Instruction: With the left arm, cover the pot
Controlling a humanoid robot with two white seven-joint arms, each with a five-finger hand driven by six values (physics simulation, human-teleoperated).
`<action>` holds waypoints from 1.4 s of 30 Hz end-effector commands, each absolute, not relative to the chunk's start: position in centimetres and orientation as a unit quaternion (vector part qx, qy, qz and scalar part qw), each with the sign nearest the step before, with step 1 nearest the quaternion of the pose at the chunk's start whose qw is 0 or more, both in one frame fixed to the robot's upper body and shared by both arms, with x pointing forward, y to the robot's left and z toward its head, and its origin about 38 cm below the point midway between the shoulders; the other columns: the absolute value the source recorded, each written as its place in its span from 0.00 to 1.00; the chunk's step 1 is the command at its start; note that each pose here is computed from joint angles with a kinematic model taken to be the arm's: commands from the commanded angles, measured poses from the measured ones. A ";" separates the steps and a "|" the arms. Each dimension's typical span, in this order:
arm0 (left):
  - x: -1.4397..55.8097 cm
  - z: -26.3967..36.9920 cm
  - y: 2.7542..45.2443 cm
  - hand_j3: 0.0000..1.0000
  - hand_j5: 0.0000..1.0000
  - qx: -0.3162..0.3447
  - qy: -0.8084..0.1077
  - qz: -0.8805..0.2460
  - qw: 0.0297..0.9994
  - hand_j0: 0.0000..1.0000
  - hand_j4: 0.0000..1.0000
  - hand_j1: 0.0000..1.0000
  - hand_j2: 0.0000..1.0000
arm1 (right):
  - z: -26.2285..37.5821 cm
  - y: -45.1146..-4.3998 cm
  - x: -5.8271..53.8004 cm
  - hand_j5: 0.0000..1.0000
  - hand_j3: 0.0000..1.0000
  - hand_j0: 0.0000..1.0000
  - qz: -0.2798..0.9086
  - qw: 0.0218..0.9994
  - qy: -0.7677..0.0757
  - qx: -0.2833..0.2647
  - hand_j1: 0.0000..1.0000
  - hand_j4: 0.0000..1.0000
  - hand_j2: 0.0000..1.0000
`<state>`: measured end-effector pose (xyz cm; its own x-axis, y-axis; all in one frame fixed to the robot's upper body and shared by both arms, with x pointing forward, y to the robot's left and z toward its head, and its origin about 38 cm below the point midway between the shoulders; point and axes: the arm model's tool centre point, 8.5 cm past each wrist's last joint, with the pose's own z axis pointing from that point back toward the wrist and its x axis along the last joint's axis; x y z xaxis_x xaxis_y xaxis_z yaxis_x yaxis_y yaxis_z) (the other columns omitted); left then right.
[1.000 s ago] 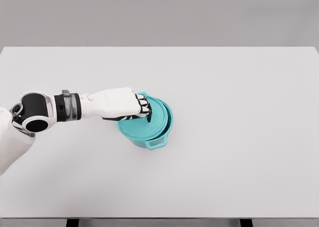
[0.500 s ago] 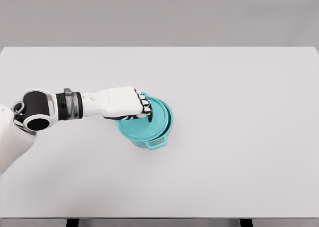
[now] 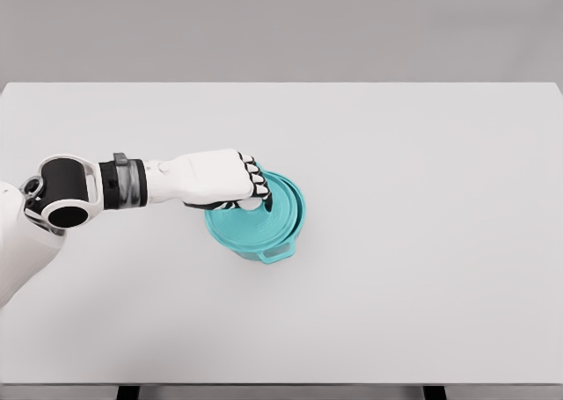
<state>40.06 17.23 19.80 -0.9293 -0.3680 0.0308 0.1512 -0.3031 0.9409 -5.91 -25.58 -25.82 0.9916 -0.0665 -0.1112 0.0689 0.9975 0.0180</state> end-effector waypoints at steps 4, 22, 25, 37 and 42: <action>40.1 19.9 17.3 0.63 0.63 0.094 -0.570 -0.799 0.164 0.63 0.63 0.63 0.63 | -25.8 -25.6 -5.9 1.00 1.00 1.00 -0.034 0.998 0.056 0.011 1.00 1.00 1.00; 40.2 20.2 17.5 0.66 0.66 0.098 -0.571 -0.798 0.164 0.66 0.66 0.66 0.66 | -25.8 -25.6 -5.9 1.00 1.00 1.00 -0.034 0.998 0.056 0.011 1.00 1.00 1.00; 40.3 20.3 17.6 0.66 0.66 0.099 -0.570 -0.798 0.165 0.66 0.66 0.66 0.66 | -25.8 -25.6 -5.9 1.00 1.00 1.00 -0.034 0.998 0.056 0.011 1.00 1.00 1.00; 40.8 21.2 18.6 0.67 0.67 0.115 -0.576 -0.791 0.172 0.67 0.67 0.67 0.67 | -25.8 -25.6 -5.9 1.00 1.00 1.00 -0.034 0.998 0.056 0.011 1.00 1.00 1.00; 40.9 21.5 18.8 0.68 0.68 0.120 -0.578 -0.789 0.172 0.68 0.68 0.68 0.68 | -25.8 -25.6 -5.9 1.00 1.00 1.00 -0.034 0.998 0.056 0.011 1.00 1.00 1.00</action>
<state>40.82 18.63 21.22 -0.9143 -0.4049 0.0097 0.1342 -0.2803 0.9505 -5.91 -25.58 -25.82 0.9916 -0.0666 -0.1112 0.0690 0.9975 0.0179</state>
